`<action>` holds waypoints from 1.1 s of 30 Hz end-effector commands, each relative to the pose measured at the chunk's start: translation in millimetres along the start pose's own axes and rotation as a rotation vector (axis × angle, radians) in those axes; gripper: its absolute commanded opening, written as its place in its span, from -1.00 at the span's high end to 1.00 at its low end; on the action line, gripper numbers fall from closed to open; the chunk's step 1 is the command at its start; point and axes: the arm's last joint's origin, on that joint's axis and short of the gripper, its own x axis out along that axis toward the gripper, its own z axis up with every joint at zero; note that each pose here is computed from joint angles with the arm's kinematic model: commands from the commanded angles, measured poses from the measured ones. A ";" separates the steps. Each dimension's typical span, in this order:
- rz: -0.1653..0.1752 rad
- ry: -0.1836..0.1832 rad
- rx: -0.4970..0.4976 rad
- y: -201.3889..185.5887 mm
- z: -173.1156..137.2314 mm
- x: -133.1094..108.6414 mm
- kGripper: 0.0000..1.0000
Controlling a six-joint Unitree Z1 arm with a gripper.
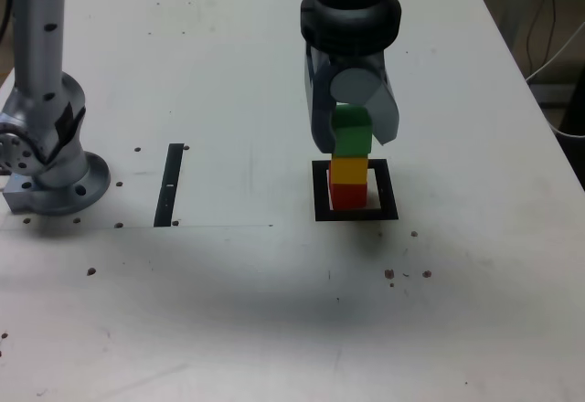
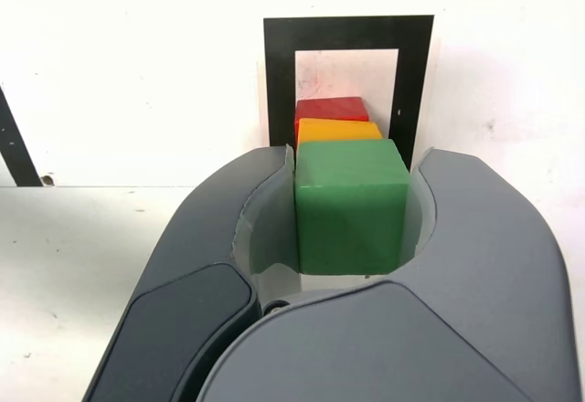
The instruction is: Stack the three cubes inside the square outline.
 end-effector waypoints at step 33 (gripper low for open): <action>-0.007 -0.081 0.027 10.1 -41.9 -42.4 -0.99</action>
